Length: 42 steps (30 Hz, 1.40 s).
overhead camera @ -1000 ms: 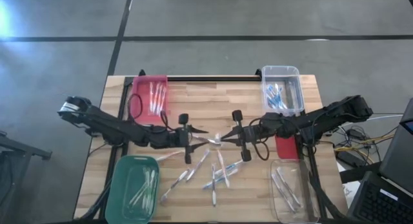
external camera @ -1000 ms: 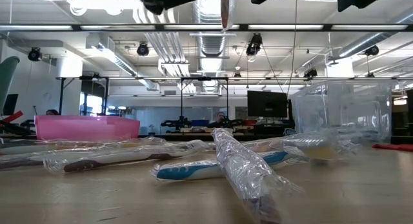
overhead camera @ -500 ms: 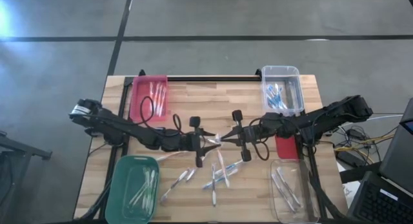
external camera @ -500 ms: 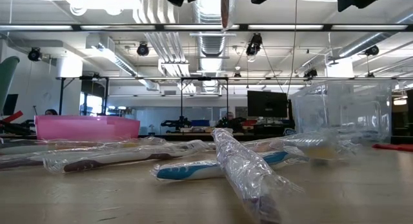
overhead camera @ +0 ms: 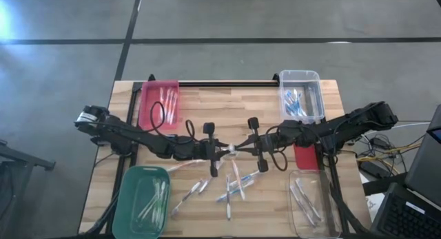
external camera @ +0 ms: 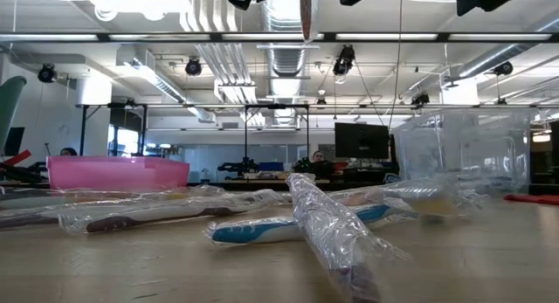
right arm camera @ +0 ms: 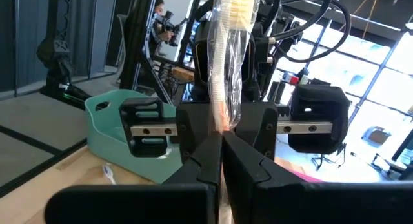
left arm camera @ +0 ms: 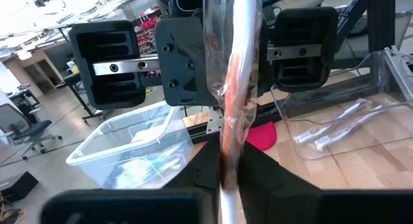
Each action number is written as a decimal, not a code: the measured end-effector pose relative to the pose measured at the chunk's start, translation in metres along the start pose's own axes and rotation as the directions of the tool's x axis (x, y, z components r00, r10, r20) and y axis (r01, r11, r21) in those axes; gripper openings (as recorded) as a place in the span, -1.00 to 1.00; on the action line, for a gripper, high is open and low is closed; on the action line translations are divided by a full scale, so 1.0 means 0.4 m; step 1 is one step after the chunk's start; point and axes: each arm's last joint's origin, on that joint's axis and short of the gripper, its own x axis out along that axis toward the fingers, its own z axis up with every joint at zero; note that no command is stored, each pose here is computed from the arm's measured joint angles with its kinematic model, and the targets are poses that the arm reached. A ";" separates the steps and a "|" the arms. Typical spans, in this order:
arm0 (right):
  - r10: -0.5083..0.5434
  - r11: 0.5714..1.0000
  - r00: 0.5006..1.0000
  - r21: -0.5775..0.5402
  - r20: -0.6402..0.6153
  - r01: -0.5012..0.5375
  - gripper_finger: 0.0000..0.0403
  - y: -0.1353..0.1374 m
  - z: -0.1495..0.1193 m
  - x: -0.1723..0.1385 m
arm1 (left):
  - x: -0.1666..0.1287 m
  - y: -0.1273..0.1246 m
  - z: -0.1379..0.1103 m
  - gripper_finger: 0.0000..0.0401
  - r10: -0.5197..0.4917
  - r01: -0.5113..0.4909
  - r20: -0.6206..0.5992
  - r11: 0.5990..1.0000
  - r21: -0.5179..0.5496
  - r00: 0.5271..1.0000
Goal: Pick & Place Toothbrushes
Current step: Put the orange toothbrush into the pink bin
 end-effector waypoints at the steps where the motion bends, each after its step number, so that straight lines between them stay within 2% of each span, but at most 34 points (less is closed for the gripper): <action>1: 0.000 1.000 1.000 0.001 0.000 0.000 -0.96 0.000 0.000 0.000 | 0.000 0.000 0.000 -0.86 0.000 0.000 0.000 1.000 0.000 1.000; 6: 0.004 1.000 1.000 0.016 -0.018 -0.004 -0.96 0.001 -0.004 0.000 | -0.003 0.002 -0.001 -0.86 0.013 -0.013 -0.020 1.000 0.007 1.000; 9: 0.000 1.000 1.000 0.010 -0.029 0.001 -0.96 0.001 -0.006 -0.001 | -0.018 0.015 0.007 -0.85 0.065 -0.064 -0.059 0.998 0.024 0.996; 13: -0.003 1.000 0.998 0.012 -0.062 0.003 -0.96 0.001 -0.003 -0.010 | -0.064 0.047 0.038 -0.85 0.148 -0.146 -0.110 0.989 0.030 0.983; 18: -0.016 0.999 0.997 0.031 -0.077 0.018 -0.96 -0.001 -0.001 -0.016 | -0.136 0.092 0.069 -0.85 0.196 -0.199 -0.181 0.980 0.004 0.964; 22: -0.019 0.999 0.994 0.038 -0.107 0.023 -0.94 0.000 -0.007 -0.016 | -0.199 0.133 0.083 -0.84 0.284 -0.293 -0.248 0.956 -0.002 0.926; 26: -0.024 0.998 0.993 0.058 -0.111 0.031 -0.83 0.000 -0.010 -0.016 | -0.260 0.167 0.089 -0.84 0.321 -0.345 -0.299 0.938 -0.027 0.898; 33: -0.019 0.997 0.992 0.075 -0.127 0.029 -0.49 0.001 -0.015 -0.017 | -0.339 0.202 0.086 -0.84 0.325 -0.381 -0.363 0.920 -0.090 0.873; 38: -0.015 0.997 0.990 0.075 -0.141 0.025 -0.31 0.003 -0.018 -0.017 | -0.366 0.215 0.078 -0.84 0.342 -0.417 -0.398 0.901 -0.118 0.851; 42: -0.014 0.997 0.990 0.077 -0.142 0.025 -0.25 0.003 -0.018 -0.017 | -0.373 0.223 0.070 -0.83 0.359 -0.440 -0.424 0.892 -0.108 0.832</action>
